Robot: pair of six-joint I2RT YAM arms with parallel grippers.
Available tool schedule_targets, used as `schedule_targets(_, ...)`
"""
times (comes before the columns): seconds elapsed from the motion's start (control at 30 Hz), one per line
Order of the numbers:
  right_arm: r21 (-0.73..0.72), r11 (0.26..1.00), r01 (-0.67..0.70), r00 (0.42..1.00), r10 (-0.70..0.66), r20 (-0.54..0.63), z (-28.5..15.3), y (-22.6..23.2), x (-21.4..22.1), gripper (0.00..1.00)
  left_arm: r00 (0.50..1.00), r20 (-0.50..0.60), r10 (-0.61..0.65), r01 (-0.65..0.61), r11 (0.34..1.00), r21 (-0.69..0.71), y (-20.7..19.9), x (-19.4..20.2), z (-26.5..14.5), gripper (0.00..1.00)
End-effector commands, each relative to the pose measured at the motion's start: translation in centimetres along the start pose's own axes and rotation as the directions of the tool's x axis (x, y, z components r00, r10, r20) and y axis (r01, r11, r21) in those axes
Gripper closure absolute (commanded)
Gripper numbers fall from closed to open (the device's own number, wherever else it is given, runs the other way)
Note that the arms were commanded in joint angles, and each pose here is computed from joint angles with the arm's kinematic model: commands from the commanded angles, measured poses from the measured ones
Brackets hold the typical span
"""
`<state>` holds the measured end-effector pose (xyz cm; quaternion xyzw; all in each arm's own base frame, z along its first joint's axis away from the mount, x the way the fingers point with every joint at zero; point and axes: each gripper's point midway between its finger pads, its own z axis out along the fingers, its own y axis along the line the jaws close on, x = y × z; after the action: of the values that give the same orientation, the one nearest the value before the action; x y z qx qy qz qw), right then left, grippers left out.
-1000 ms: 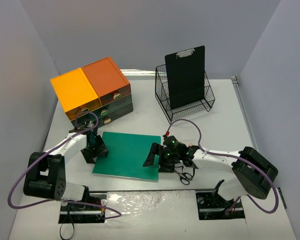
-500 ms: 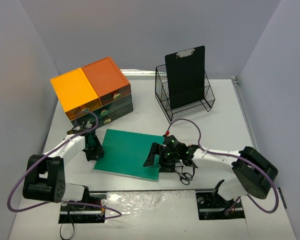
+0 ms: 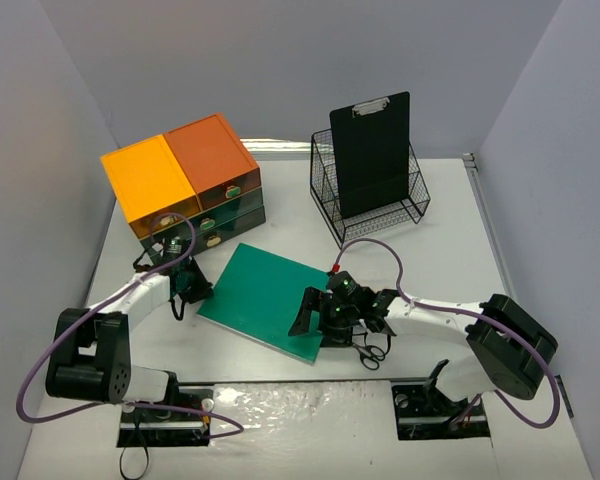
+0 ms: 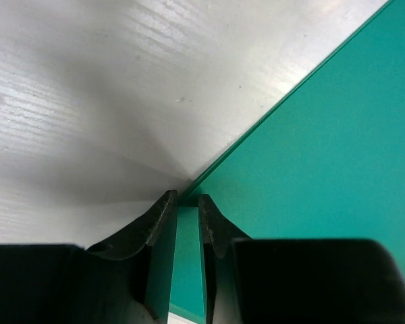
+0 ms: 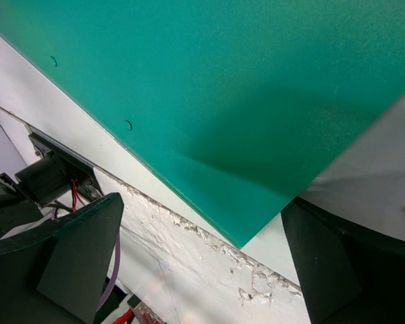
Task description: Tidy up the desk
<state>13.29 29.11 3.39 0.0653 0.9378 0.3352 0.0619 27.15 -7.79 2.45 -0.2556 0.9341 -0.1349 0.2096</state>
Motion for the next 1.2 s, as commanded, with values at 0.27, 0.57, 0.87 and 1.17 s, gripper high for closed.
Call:
schedule_targets(0.27,-0.093,0.993,0.07,0.993,-0.061,0.101,1.0,3.1,-2.0,0.0,0.953,-0.302,0.017,0.081,0.948,0.308,-6.8,5.8,-7.8,1.0)
schedule_targets(0.57,-0.084,0.994,0.076,0.992,-0.067,0.106,1.2,3.1,-2.2,0.0,0.953,-0.303,0.016,0.083,0.947,0.31,-6.3,6.5,-9.4,1.0)
schedule_targets(0.87,-0.066,0.994,0.093,0.991,-0.086,0.099,1.8,3.4,-2.6,0.0,0.953,-0.303,0.014,0.095,0.934,0.344,-7.0,6.4,-9.7,1.0)
schedule_targets(1.17,-0.065,0.993,0.094,0.991,-0.088,0.099,1.6,3.4,-2.5,0.0,0.959,-0.284,0.018,0.068,0.955,0.288,-5.9,6.3,-9.0,1.0)
